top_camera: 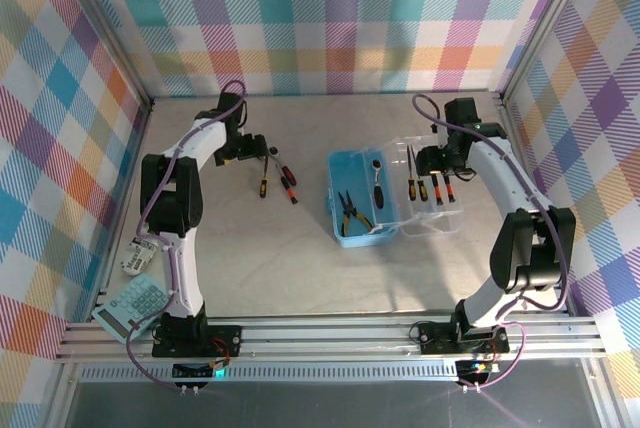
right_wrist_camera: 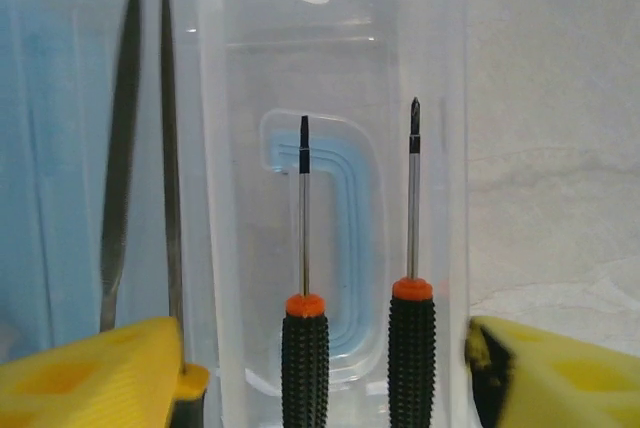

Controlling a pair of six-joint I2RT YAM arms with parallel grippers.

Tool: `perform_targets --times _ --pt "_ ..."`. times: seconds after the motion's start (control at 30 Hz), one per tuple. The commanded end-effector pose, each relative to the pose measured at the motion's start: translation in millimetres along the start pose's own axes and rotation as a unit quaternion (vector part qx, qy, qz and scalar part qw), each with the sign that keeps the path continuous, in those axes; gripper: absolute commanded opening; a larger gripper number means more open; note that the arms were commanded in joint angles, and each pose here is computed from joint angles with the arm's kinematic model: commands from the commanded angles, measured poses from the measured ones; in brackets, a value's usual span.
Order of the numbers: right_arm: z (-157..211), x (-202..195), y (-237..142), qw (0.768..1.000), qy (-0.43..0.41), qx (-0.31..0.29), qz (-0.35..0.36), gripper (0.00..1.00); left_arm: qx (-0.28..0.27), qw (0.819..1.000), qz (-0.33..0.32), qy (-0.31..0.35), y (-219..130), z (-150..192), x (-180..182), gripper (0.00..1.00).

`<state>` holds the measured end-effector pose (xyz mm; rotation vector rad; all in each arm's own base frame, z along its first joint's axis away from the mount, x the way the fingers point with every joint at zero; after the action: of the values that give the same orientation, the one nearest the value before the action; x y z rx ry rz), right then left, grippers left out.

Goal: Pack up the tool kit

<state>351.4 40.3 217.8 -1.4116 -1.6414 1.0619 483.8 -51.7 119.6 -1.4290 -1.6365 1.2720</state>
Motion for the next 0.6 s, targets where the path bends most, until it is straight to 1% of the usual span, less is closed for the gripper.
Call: perform_targets --times 0.0,0.07,0.27,0.43,0.5,0.57 --pt "-3.8 15.7 -21.9 0.999 -0.014 -0.033 -0.041 0.85 -0.014 1.0 -0.003 -0.009 13.7 -16.2 2.9 0.93" --pt "-5.0 20.2 -27.6 0.998 -0.018 -0.042 -0.05 0.9 -0.024 1.0 0.003 -0.014 22.6 -24.5 -0.3 0.91" --pt "-2.9 25.0 -30.9 0.997 -0.025 -0.042 -0.052 0.92 -0.048 0.998 0.032 -0.026 37.0 -46.2 -12.0 0.87" --pt "-0.6 26.7 -31.8 0.997 -0.027 -0.044 -0.055 0.93 -0.028 0.999 0.012 -0.027 46.1 -50.9 -12.0 0.84" --pt "0.2 27.4 -32.2 0.997 -0.027 -0.044 -0.057 0.93 -0.015 1.0 -0.001 -0.025 50.5 -47.2 -8.4 0.81" --pt "0.6 27.8 -33.6 0.997 -0.028 -0.046 -0.058 0.93 -0.004 1.0 -0.013 -0.021 54.4 -41.6 -5.0 0.74"
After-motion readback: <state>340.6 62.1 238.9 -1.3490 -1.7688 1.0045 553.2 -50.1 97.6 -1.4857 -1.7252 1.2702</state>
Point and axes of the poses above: each hand's point on the last joint's axis, 136 mm out from that joint toward the fingers, its own y axis out along the fingers, its own x axis along the line the jaws close on, z = x × y, the point moved 7 cm from there along -y, back along the fingers, and after that the axes turned 3 degrees about -y, right-handed, at the moved point
